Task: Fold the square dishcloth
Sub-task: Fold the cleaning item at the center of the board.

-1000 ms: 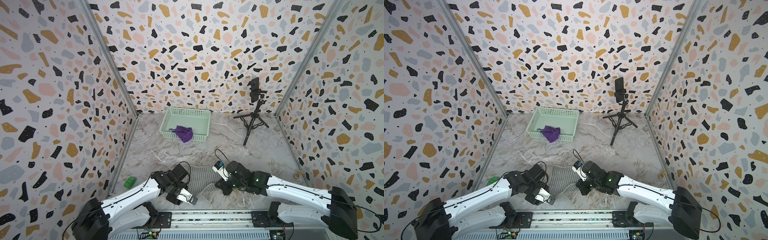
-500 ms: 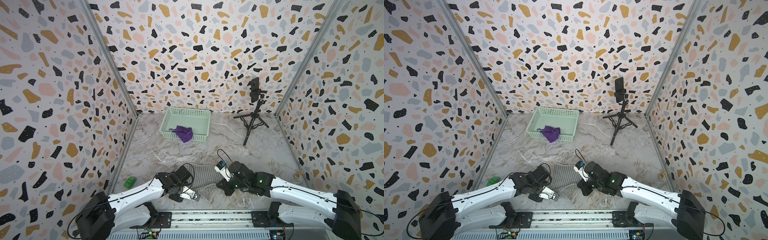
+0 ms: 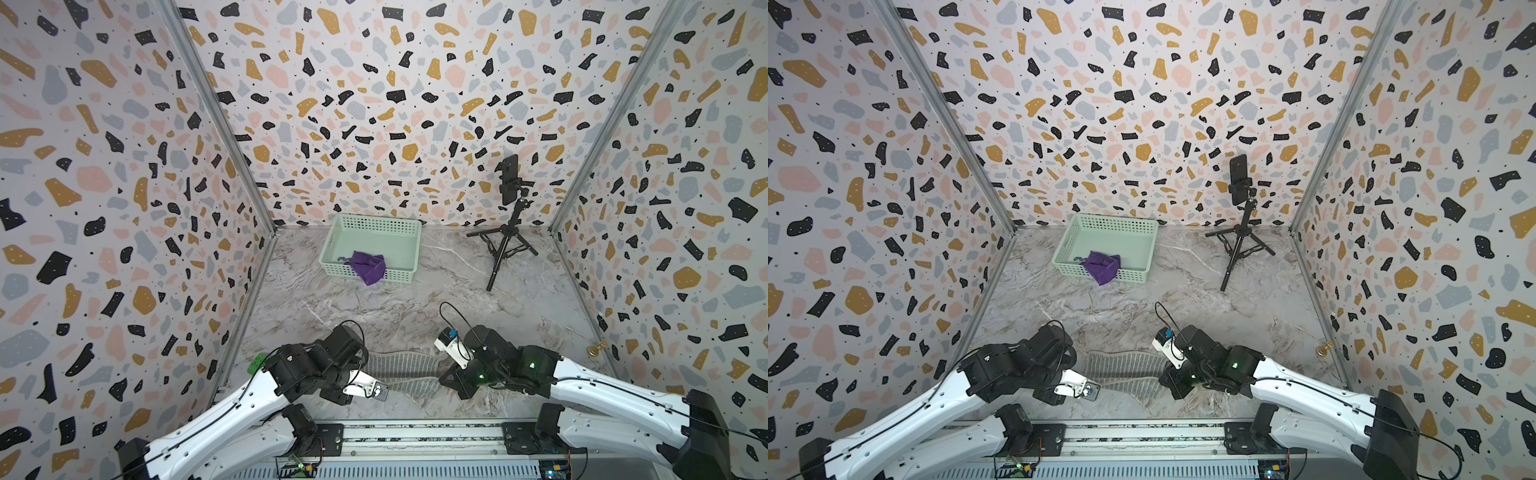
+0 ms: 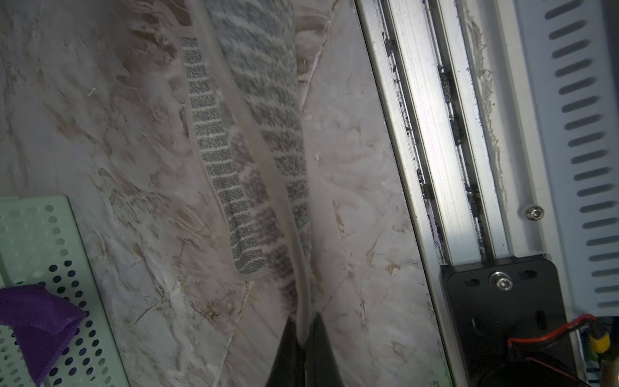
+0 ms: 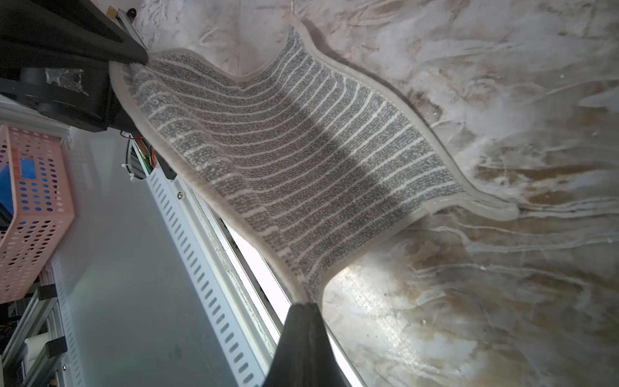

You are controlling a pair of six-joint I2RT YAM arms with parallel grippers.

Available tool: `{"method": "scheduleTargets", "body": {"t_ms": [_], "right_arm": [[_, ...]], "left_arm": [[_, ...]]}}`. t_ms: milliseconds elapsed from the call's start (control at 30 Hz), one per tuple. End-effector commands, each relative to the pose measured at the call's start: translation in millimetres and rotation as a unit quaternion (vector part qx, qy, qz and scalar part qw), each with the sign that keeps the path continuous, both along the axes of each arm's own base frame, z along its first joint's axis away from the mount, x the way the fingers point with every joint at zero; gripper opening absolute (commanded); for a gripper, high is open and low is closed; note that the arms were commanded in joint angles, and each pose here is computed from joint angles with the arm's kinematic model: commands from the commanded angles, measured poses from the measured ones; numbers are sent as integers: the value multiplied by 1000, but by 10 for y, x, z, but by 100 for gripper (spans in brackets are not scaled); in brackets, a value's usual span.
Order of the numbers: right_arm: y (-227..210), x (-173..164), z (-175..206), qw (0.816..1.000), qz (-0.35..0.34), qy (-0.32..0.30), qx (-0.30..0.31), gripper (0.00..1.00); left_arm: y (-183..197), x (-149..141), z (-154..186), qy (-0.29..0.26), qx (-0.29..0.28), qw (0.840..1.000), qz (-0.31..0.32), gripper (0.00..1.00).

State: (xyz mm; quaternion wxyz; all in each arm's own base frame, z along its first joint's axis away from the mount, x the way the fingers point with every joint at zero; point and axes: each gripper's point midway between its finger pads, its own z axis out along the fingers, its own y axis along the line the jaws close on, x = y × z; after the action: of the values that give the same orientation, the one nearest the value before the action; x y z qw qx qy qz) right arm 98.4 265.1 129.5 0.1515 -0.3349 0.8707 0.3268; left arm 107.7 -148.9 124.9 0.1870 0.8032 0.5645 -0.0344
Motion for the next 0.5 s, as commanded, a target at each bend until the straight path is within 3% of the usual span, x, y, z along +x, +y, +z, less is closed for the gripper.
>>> {"method": "scheduleTargets", "body": {"t_ms": [0,200,467], "right_arm": [[93,94,117,1000,-1,-4,-6,0],[193,336,3,999,-10,0,-36,0],[172,722,-287,996,-47,27,-76,0]], "left_arm": [[-75,149,36,10,13,1000,25,0],[-120,594,-57,52,32,995,80,0],[-30,877,-424,80,63,989,108,0]]}}
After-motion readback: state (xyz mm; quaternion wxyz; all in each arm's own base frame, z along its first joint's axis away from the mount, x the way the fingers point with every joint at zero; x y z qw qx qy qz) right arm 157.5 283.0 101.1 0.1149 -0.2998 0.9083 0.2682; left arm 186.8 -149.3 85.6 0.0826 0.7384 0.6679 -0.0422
